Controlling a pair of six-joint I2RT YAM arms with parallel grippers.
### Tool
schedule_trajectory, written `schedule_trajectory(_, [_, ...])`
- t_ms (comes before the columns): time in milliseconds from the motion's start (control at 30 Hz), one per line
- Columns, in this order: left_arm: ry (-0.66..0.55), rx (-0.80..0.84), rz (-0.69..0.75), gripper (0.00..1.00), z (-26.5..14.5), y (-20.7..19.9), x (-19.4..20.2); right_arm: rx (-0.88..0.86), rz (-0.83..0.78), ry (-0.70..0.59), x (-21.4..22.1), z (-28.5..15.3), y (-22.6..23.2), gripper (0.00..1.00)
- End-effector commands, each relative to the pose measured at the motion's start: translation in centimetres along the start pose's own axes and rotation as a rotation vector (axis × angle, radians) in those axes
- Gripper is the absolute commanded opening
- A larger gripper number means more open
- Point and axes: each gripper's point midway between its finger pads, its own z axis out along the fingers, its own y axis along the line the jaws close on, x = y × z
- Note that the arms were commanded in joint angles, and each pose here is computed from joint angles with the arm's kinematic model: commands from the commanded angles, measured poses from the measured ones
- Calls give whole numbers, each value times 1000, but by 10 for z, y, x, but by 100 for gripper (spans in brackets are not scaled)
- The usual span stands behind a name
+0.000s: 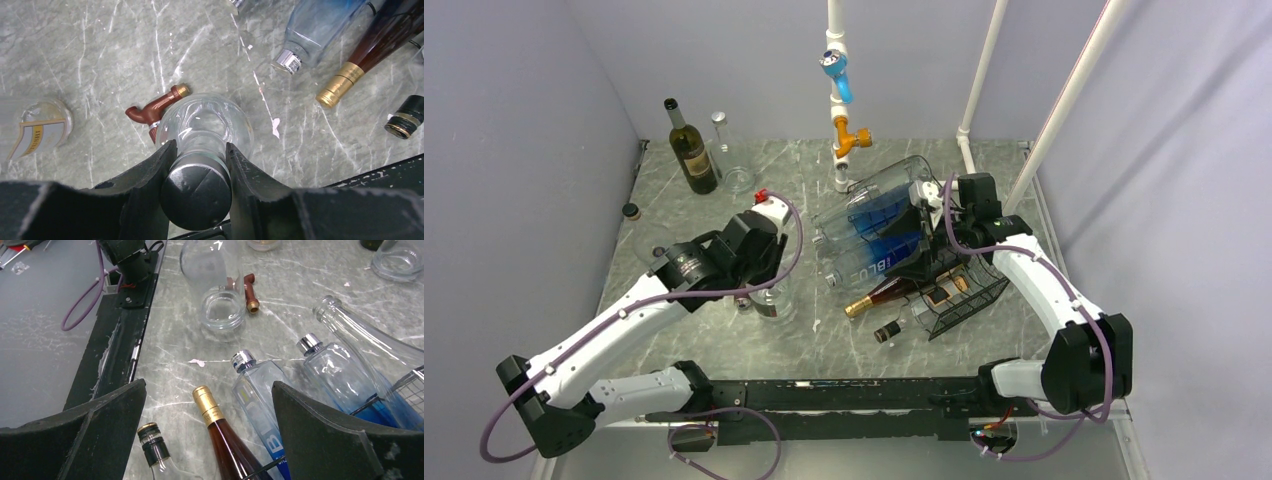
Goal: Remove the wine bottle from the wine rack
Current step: Pick up the wine bottle from the center of the board, then place the wine bottle at the center of the board.
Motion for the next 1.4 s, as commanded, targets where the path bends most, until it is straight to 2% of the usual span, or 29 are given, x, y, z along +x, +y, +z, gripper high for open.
schedule_trajectory(0, [-238, 25, -53, 0, -16, 3, -67, -11, -38, -10, -7, -2, -1, 100])
schedule_trajectory(900, [-335, -40, -75, 0, 8, 54, -146, -20, -39, 12, -4, -2, -1, 100])
schedule_trajectory(1367, [-357, -100, -46, 0, 49, 85, -194, -30, -25, 31, 3, -2, -2, 100])
